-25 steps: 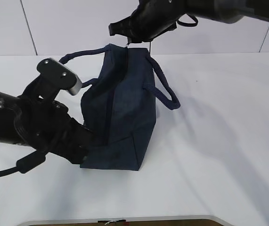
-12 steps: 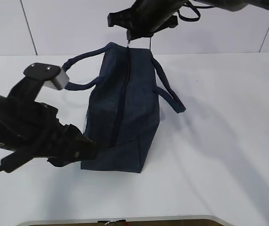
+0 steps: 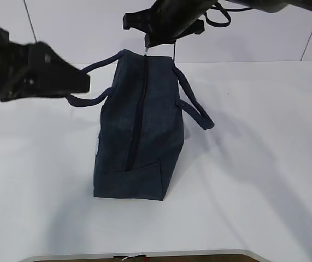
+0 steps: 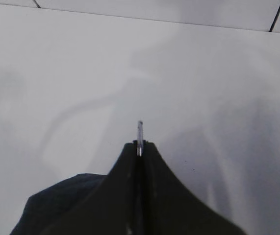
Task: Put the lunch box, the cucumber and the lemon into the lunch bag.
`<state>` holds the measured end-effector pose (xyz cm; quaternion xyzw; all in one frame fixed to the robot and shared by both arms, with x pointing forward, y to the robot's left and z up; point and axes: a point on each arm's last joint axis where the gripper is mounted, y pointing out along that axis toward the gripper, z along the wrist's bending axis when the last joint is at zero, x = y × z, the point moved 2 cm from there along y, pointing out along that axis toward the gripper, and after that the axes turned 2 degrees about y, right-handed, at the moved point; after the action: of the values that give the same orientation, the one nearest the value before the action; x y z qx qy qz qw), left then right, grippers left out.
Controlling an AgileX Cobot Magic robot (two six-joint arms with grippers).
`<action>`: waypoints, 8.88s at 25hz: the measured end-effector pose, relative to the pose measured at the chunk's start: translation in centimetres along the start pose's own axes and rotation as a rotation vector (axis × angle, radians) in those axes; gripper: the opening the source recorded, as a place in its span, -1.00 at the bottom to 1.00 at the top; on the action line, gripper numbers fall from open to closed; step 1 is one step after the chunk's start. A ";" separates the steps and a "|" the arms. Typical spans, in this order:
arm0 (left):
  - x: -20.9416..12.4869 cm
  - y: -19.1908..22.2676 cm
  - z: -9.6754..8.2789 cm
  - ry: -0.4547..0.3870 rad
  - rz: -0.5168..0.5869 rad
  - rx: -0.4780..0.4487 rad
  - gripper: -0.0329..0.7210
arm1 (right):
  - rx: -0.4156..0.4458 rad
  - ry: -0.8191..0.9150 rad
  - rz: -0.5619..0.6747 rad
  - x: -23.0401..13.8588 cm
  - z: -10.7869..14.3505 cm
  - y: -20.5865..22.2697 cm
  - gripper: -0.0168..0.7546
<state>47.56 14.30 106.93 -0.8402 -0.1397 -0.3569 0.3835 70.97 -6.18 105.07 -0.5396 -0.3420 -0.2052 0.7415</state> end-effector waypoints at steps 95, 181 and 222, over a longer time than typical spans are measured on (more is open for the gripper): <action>6.8 8.6 4.2 0.436 0.533 -0.031 -0.95 | -0.048 -0.060 0.186 -3.8 -1.5 5.0 -0.94; 7.2 7.3 4.9 0.044 0.551 0.164 -0.34 | -0.056 -0.199 0.241 1.7 -0.9 -12.3 -0.01; -1.0 -20.3 -4.3 0.312 0.067 0.342 -0.32 | -0.093 -0.258 0.329 -12.9 -4.5 -29.9 -0.01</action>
<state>34.44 24.71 119.20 -0.7018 -0.1094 -0.4408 0.5488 43.34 -21.22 114.53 -0.6436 -0.3314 -0.0262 0.6894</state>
